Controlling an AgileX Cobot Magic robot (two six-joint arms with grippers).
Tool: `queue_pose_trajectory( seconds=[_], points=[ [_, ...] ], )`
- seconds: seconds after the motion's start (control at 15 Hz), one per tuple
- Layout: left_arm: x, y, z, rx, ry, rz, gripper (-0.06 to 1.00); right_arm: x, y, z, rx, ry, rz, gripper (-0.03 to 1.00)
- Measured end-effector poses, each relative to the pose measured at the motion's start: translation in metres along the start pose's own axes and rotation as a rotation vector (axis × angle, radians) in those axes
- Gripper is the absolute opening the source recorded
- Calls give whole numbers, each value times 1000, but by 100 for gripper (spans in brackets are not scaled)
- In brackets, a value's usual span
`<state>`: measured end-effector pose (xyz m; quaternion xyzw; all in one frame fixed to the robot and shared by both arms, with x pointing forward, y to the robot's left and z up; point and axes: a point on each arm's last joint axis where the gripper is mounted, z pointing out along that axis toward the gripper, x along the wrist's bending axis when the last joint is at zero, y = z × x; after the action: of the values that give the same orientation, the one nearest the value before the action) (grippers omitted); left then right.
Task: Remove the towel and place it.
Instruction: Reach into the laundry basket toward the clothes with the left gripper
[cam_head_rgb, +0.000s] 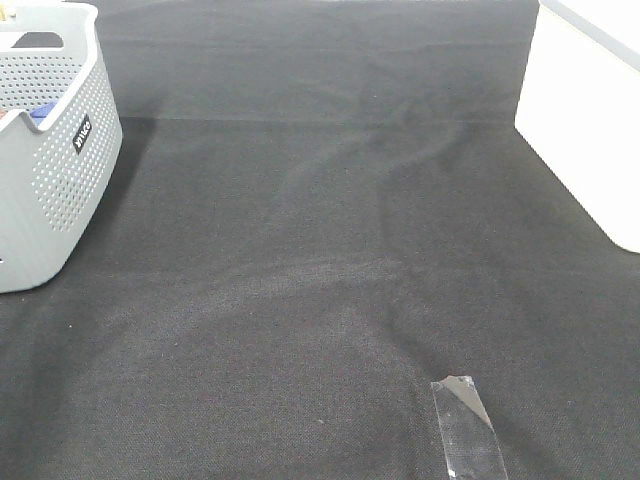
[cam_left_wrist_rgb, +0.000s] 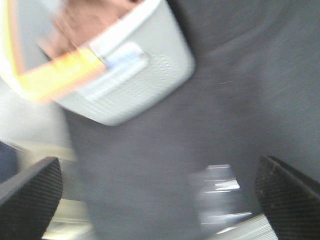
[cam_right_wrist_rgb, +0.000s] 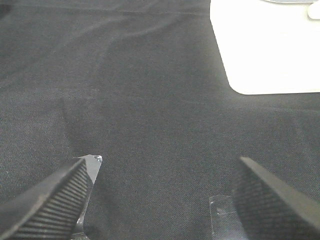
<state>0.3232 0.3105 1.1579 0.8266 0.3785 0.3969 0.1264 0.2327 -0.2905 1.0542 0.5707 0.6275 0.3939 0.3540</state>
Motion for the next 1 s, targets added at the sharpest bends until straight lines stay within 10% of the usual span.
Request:
queue_pose_trajectory(
  seconds=[0.2,0.47,1.0],
  points=[
    [66,62,45,100,-30,280,99,0,0,0,0,0,0,77],
    [125,115,139,244,-55,393,99,0,0,0,0,0,0,77],
    [121,111,328,395,-180,876,99,0,0,0,0,0,0,77]
  ],
)
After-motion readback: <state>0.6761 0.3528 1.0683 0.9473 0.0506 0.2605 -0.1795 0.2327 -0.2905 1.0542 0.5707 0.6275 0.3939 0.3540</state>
